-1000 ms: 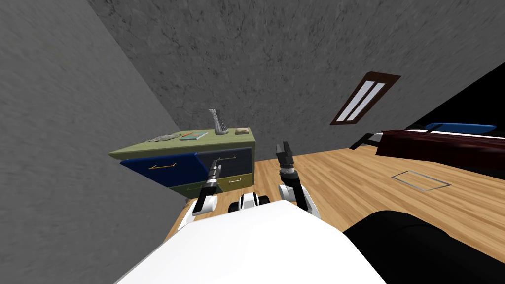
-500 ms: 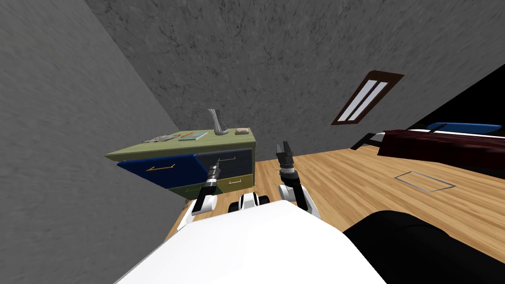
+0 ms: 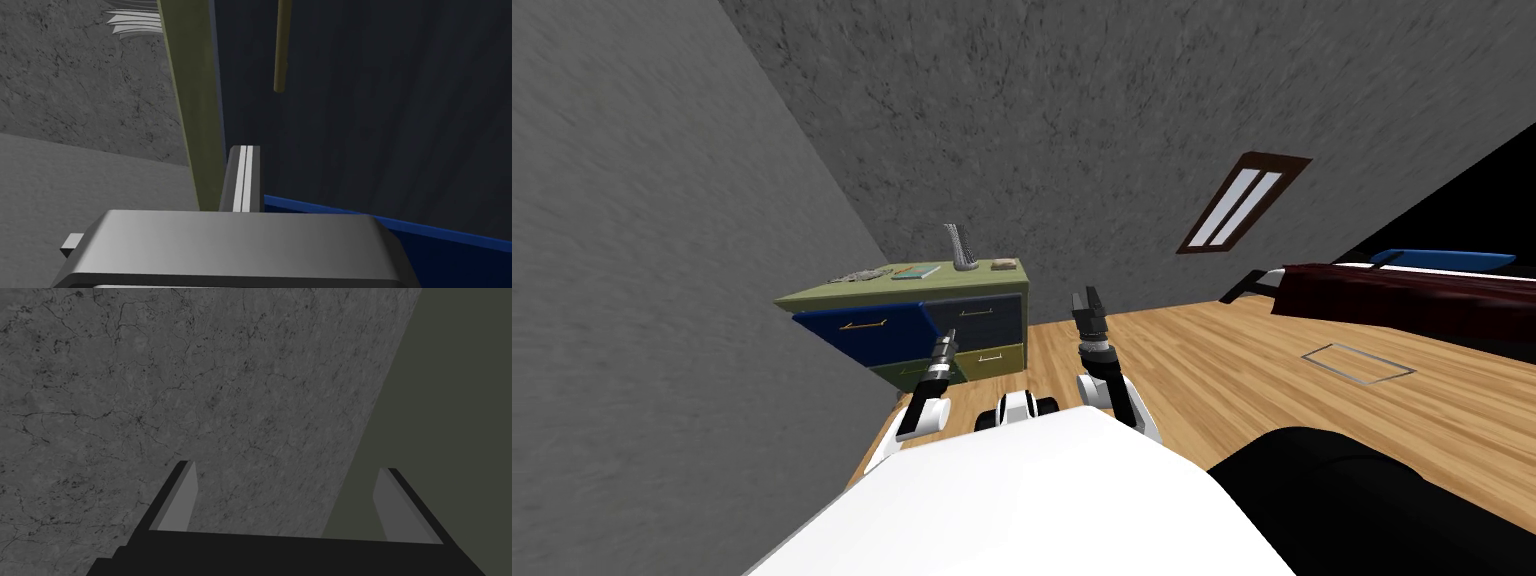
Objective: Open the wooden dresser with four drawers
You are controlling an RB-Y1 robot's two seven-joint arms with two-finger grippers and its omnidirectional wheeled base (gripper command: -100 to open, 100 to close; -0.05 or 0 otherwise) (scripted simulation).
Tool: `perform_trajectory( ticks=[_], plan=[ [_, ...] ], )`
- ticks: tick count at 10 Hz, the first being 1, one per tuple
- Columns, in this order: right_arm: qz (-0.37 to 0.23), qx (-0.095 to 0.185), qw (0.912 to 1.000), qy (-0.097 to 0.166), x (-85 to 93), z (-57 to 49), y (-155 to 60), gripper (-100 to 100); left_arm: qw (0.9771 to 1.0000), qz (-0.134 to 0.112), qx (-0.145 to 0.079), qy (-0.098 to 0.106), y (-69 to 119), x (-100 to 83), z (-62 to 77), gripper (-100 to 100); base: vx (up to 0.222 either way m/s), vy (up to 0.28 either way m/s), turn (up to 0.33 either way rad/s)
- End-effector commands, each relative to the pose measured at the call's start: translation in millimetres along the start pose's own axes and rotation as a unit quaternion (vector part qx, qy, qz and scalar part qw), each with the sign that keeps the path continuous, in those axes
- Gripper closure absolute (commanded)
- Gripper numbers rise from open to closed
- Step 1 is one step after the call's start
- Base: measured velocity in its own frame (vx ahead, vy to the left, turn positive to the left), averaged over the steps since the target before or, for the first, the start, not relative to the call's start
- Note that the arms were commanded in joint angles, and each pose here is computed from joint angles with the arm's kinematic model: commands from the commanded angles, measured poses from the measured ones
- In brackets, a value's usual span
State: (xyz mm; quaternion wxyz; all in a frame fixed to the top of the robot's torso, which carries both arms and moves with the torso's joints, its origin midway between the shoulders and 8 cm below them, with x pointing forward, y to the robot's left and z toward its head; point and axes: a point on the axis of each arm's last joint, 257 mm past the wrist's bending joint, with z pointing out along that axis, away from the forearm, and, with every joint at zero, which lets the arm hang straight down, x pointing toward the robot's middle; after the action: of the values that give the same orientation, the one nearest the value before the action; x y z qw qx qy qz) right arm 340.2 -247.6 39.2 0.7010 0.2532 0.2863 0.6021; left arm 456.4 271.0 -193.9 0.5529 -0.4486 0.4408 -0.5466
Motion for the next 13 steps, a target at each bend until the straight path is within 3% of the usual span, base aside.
perform_trajectory(
  ticks=[1, 6, 7, 13],
  plan=[
    [0.000, 0.000, 1.0000, 0.000, 0.0, -0.1, 0.0, 0, 1.0000, 0.001, -0.003, -0.002, 1.6, 0.3, 4.1, -100, 0.172, -0.093, -0.022],
    [0.000, 0.000, 1.0000, 0.000, 0.0, -0.1, 0.0, 0, 1.0000, 0.002, -0.002, -0.002, -7.5, -1.6, 8.0, -100, 0.099, -0.035, -0.008],
    [0.000, 0.000, 1.0000, 0.000, 0.0, 0.0, 0.0, 0, 1.0000, 0.001, -0.003, -0.002, -0.3, 0.0, 6.0, 100, -0.052, 0.018, 0.016],
    [0.000, 0.000, 1.0000, 0.000, 0.0, 0.1, 0.0, 0, 1.0000, 0.002, -0.002, 0.002, -12.7, -0.1, 2.2, 100, -0.141, -0.003, 0.016]
  ],
)
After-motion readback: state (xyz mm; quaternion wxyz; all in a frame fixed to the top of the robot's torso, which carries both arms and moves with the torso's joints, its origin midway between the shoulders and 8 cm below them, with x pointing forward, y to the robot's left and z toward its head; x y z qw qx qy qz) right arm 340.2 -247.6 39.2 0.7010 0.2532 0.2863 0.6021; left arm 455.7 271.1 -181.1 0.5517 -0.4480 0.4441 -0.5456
